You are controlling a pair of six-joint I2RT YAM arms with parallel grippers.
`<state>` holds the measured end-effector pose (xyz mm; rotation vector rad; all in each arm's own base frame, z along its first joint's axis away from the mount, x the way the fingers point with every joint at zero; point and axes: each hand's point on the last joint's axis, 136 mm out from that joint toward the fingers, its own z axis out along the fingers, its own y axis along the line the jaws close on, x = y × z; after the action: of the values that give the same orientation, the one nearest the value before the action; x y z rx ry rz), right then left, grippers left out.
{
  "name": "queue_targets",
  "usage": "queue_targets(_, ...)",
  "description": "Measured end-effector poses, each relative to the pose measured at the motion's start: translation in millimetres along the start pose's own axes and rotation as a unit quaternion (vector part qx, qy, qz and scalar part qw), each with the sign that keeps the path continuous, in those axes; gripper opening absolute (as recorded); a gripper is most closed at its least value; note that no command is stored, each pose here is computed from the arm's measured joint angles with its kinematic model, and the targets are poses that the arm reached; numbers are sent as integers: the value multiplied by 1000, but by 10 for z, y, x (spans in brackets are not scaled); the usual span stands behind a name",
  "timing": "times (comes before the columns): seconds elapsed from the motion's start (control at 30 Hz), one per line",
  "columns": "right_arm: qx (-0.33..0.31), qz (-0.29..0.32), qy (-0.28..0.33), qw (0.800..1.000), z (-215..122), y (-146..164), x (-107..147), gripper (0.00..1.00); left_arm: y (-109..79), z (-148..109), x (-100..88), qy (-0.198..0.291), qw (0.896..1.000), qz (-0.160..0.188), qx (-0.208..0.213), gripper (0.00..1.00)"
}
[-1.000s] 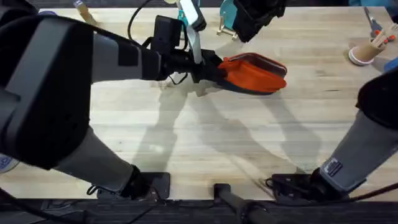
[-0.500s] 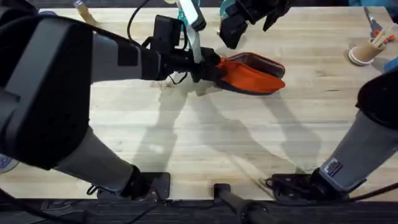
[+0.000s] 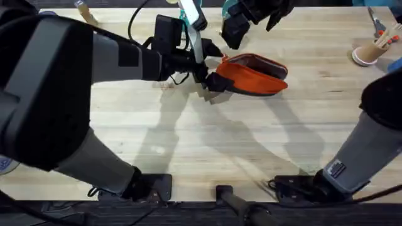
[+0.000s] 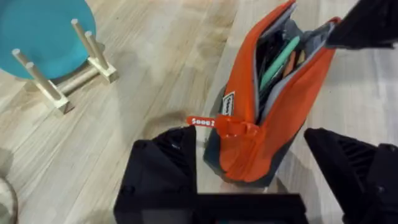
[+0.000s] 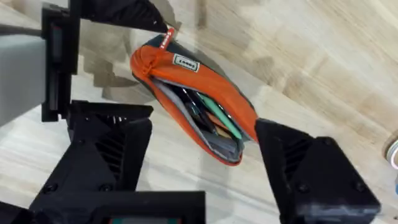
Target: Unzip the bag, pick up the pens from the table one at a time and place them inside, then zip the bag closed.
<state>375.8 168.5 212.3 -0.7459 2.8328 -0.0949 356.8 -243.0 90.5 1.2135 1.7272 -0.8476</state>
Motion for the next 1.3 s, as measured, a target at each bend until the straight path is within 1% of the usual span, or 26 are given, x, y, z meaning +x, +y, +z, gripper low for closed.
queue_targets(0.2,0,1,-5,1000,0,-2,-27,997,123,-144,39,-8,1000,-16,-8,995)
queue_targets(0.3,0,1,-8,1000,0,-2,-38,997,195,-240,94,-8,999,-33,-14,995)
queue_targets(0.4,1,1,-11,1000,-1,-3,-55,997,229,-329,155,-1,998,-53,-19,995)
queue_targets(0.47,1,2,-14,1000,-1,-4,-71,997,223,-398,147,1,998,-61,-21,995)
queue_targets(0.53,1,2,-18,1000,-2,-5,-90,997,206,-479,101,-1,998,-59,-20,995)
queue_targets(0.57,1,9,-25,1000,-4,1,-122,997,161,-682,18,-6,999,-50,-19,995)
queue_targets(0.73,0,16,-28,999,-6,15,-141,997,129,-863,41,-7,998,-54,-17,995)
queue_targets(0.9,0,40,-49,998,-15,23,-243,997,93,-937,54,-13,998,-61,-8,995)
queue_targets(1.0,-2,50,-62,997,-25,52,-304,996,87,-944,51,-16,998,-58,-6,995)
queue_targets(1.17,-8,41,-81,996,-57,230,-401,996,74,-946,36,-20,998,-56,-2,995)
queue_targets(1.3,-12,44,-84,995,-74,384,-414,995,74,-946,35,-20,998,-56,-2,995)
